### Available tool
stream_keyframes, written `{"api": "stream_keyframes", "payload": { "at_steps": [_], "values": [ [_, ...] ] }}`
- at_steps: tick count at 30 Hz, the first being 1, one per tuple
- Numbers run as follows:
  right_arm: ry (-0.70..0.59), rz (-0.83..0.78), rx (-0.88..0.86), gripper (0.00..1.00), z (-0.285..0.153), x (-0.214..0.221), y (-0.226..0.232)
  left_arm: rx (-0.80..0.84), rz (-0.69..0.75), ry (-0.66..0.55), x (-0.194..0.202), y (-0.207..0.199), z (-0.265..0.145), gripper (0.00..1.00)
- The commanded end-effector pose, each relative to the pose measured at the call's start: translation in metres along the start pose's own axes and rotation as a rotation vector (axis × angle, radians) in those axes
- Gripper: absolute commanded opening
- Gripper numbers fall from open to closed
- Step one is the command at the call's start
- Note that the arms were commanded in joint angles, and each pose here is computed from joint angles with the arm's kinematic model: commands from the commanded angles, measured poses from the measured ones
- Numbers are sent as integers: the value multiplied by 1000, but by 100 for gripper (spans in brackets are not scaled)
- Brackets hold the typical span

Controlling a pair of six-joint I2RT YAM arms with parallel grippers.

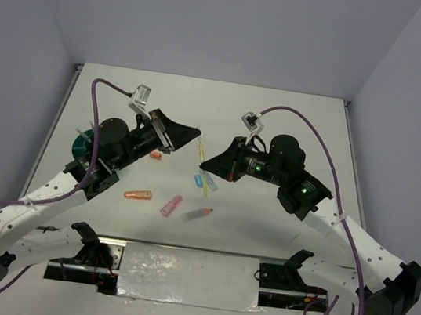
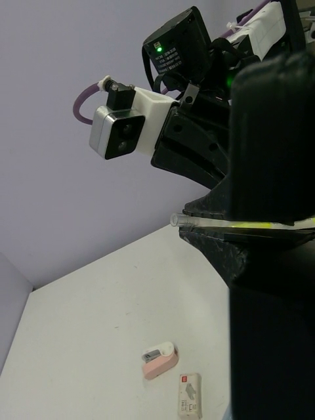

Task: Sort the stationery into containers
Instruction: Close the pen cap on the pen.

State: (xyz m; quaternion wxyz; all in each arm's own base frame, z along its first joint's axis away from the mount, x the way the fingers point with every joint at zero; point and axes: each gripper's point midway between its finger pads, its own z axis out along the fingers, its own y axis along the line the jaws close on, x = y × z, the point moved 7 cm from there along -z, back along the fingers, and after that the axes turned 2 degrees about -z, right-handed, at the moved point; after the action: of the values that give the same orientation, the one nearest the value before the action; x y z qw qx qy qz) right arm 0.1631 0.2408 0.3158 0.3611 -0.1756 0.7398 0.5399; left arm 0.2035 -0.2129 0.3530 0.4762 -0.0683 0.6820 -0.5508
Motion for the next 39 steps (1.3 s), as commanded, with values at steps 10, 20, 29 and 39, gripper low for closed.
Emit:
{"api": "stream_keyframes", "payload": {
  "at_steps": [10,20,29,39],
  "values": [
    [-46,-52,-32,0,-10,-10,17,57,28,-69,-20,-18,-1,0],
    [-34,-53,-32,0,-6,-11,15,63,39,-53,-19,-19,0,0],
    [-36,-59,-17,0,-4,-13,14,67,39,-36,-14,-13,2,0],
    [-46,-73,-7,0,-1,-21,16,70,54,-31,-11,-11,0,0]
  ]
}}
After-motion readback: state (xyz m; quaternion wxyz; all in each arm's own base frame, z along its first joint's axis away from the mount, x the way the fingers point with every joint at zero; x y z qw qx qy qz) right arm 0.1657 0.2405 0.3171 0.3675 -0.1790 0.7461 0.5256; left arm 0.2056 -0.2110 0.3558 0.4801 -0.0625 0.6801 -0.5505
